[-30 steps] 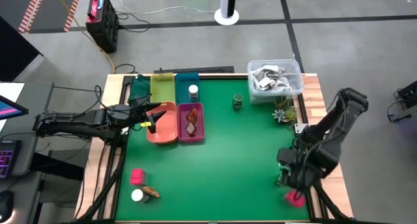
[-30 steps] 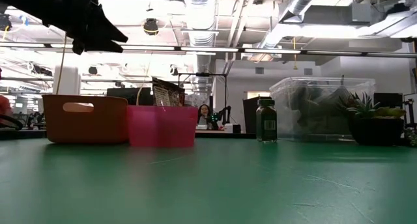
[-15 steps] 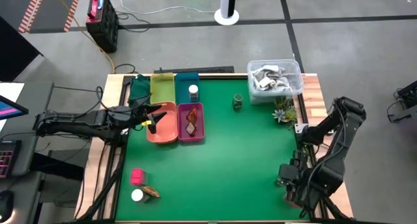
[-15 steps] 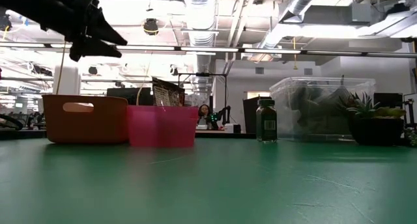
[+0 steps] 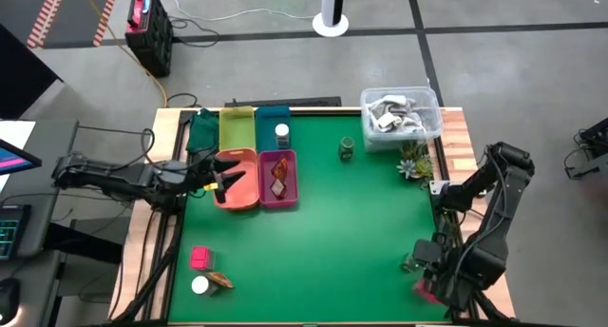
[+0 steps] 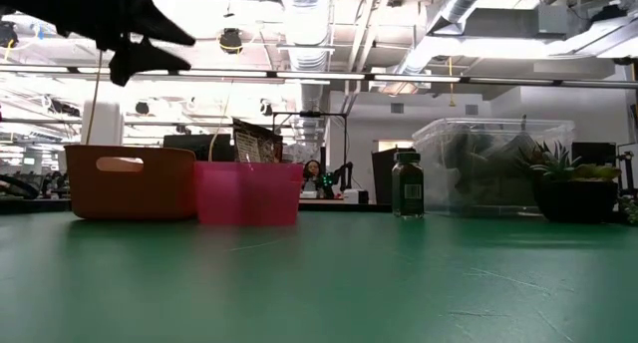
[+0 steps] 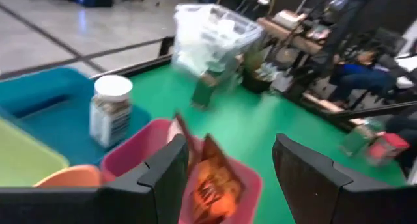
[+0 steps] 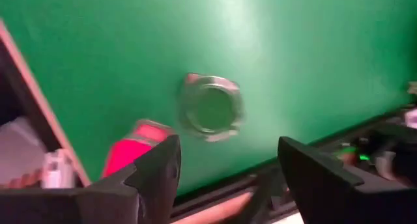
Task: Sort spices by type
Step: Put the bottom green seasoning bottle into the yellow bin
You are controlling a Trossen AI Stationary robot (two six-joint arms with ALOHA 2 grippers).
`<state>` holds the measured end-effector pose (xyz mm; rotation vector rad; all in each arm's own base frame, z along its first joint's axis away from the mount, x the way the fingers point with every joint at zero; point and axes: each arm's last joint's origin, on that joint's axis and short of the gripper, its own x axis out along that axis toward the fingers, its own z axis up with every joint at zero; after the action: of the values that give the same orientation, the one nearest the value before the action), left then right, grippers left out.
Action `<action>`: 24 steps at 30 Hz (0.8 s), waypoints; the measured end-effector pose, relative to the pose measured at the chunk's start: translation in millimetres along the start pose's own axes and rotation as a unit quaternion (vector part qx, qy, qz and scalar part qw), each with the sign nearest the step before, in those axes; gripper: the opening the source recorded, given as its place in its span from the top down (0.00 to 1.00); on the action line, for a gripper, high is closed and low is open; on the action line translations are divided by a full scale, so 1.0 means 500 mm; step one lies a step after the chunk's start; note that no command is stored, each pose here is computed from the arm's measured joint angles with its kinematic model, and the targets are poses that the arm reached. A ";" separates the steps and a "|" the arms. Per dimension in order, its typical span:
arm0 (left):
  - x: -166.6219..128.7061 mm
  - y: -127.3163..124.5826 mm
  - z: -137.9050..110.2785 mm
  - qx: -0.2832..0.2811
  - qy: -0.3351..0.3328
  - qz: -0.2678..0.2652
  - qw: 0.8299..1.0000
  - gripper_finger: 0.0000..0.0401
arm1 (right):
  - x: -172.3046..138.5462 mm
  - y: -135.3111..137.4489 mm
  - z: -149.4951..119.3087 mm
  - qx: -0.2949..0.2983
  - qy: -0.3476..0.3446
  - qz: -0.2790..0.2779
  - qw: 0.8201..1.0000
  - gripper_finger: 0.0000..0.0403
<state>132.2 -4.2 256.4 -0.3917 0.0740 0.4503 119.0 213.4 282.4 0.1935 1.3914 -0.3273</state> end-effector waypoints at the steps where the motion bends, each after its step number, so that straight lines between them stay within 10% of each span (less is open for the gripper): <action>1: 0.001 -0.005 0.000 0.004 -0.003 -0.004 1.000 0.47 | 0.000 0.004 0.001 0.006 -0.002 0.010 1.000 0.30; 24: 0.014 -0.035 -0.002 0.032 -0.023 -0.029 0.999 0.47 | 0.066 -0.002 0.008 0.036 -0.007 -0.027 0.999 0.30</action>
<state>146.0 -16.3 260.8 -0.3188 0.0327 0.3986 127.4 207.6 250.8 0.2139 1.3732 -0.4233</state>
